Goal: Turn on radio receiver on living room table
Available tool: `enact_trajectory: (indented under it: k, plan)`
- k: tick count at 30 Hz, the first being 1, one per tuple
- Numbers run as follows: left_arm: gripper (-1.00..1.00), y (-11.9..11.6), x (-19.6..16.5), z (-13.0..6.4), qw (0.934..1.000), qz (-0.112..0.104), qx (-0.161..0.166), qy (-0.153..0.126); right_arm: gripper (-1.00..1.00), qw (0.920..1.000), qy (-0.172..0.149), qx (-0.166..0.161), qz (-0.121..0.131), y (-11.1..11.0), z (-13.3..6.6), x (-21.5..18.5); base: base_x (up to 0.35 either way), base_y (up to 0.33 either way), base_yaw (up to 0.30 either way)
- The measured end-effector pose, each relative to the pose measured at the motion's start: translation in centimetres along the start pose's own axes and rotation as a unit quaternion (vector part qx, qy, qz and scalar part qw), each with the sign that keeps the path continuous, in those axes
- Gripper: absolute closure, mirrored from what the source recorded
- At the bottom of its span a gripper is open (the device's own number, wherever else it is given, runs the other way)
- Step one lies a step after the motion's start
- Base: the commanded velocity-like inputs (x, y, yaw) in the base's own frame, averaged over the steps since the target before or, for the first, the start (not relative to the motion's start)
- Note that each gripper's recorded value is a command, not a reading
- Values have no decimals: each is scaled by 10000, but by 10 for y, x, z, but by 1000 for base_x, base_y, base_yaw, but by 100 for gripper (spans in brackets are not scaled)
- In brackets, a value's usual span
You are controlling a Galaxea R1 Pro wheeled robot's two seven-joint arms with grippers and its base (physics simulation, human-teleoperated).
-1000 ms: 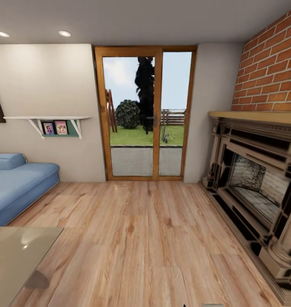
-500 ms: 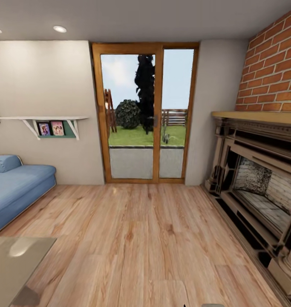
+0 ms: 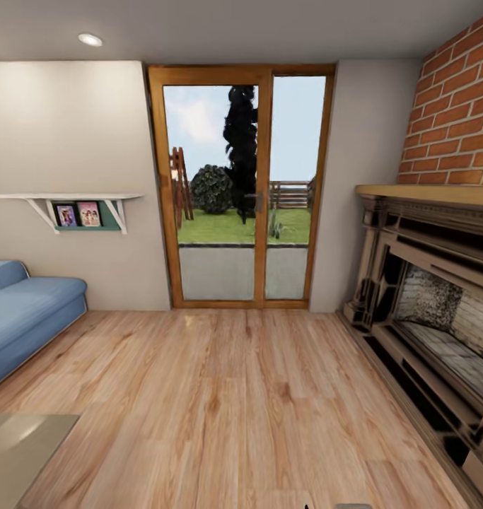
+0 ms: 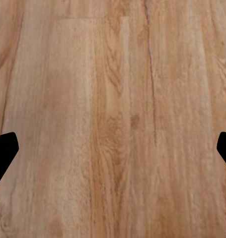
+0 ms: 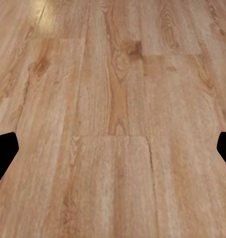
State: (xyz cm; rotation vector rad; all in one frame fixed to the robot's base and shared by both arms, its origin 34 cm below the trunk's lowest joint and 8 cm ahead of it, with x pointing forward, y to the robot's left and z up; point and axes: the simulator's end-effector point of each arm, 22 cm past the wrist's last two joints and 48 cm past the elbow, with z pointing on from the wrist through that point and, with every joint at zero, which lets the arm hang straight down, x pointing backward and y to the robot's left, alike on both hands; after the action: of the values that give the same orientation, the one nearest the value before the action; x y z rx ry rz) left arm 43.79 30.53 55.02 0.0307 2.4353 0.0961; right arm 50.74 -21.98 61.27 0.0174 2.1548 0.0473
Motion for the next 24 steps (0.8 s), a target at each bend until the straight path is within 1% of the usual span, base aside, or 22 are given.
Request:
enact_trajectory:
  k: [9,12,24]
  plan:
    - [-100,0,-1,0,10000,6,1,-7,-100,10000,-1,-1,3,0,0,0,262,0,0]
    - [-100,0,0,0,10000,-1,-1,-3,-100,10000,-1,-3,4,1,0,0,165,0,0]
    - [-100,0,0,0,10000,-2,-2,-3,-100,10000,-1,-1,4,1,0,0,21,0,0]
